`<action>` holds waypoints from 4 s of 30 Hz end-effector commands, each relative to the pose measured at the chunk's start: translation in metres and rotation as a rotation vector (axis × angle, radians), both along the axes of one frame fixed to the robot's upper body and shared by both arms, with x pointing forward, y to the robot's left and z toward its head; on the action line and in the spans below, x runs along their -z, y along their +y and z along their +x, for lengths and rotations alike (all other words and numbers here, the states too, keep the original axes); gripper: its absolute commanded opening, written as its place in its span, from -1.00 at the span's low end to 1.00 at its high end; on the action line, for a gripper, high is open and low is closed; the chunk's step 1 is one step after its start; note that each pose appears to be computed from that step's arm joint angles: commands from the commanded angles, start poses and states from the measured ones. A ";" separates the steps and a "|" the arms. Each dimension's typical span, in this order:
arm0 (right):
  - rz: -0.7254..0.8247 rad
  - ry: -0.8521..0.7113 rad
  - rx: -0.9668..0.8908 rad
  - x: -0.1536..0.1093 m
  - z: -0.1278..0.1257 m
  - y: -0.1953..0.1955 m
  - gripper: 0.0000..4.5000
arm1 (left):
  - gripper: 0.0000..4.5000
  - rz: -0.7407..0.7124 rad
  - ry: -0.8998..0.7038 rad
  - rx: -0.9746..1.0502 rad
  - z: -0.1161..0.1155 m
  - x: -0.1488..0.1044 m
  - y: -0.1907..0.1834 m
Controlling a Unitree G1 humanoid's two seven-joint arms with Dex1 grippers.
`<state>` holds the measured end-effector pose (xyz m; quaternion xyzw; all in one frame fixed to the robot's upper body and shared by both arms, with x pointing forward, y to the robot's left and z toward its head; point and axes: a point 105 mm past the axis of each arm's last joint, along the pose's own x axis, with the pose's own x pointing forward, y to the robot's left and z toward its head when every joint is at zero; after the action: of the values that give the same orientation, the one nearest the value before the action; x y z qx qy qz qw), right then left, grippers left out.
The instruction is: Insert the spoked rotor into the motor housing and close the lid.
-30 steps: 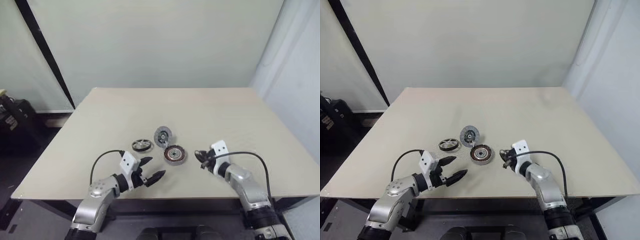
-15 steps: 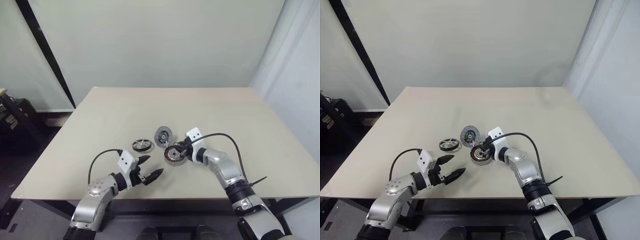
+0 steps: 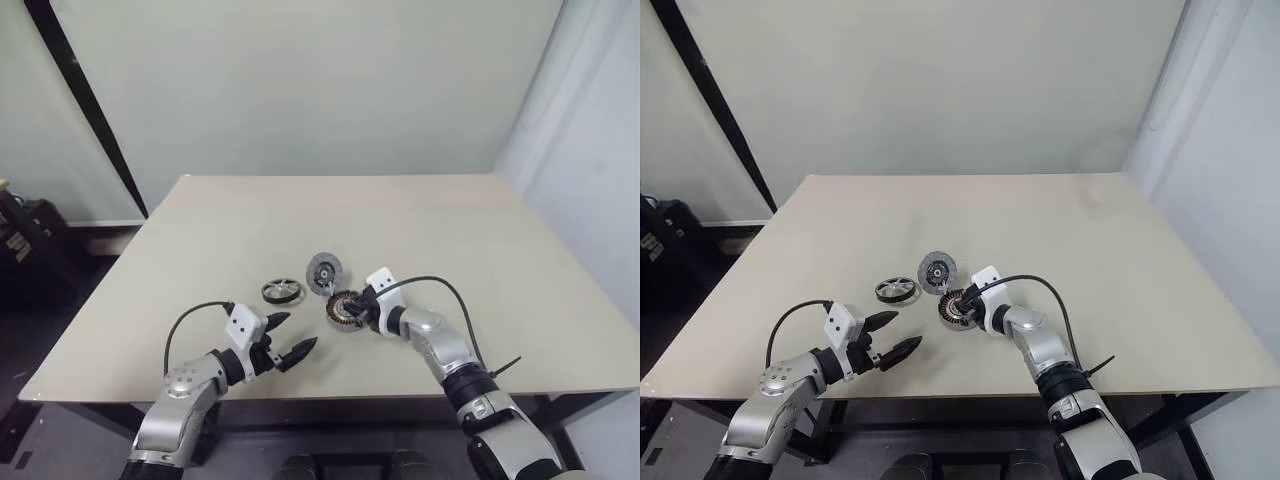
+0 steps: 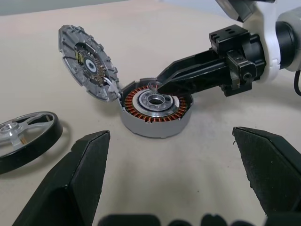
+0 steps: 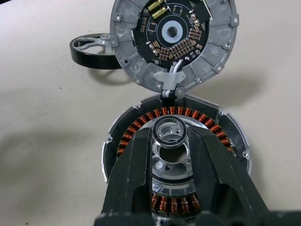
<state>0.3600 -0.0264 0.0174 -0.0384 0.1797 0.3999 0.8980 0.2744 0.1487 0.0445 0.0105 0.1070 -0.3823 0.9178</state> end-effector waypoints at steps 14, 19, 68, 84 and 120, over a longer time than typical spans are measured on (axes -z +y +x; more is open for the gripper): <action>-0.013 -0.051 -0.001 -0.005 0.008 0.001 -0.64 | 1.00 0.004 -0.071 -0.001 0.005 -0.016 0.002; -0.011 -0.051 0.002 -0.005 0.009 0.003 -0.64 | 1.00 0.002 -0.073 -0.001 0.005 -0.016 0.001; -0.039 -0.047 0.001 0.002 0.010 0.007 -0.64 | 1.00 0.002 -0.067 -0.001 0.002 -0.016 -0.001; -0.042 -0.049 0.008 0.003 0.009 0.007 -0.32 | 1.00 0.001 -0.066 -0.004 0.001 -0.015 -0.001; 0.055 -0.121 0.008 -0.033 0.008 0.011 -0.83 | 1.00 -0.196 0.080 -0.358 0.023 -0.013 0.030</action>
<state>0.3661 -0.0188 0.0290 -0.0442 0.1444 0.3850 0.9105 0.2894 0.1713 0.0466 -0.0968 0.1206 -0.2463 0.9568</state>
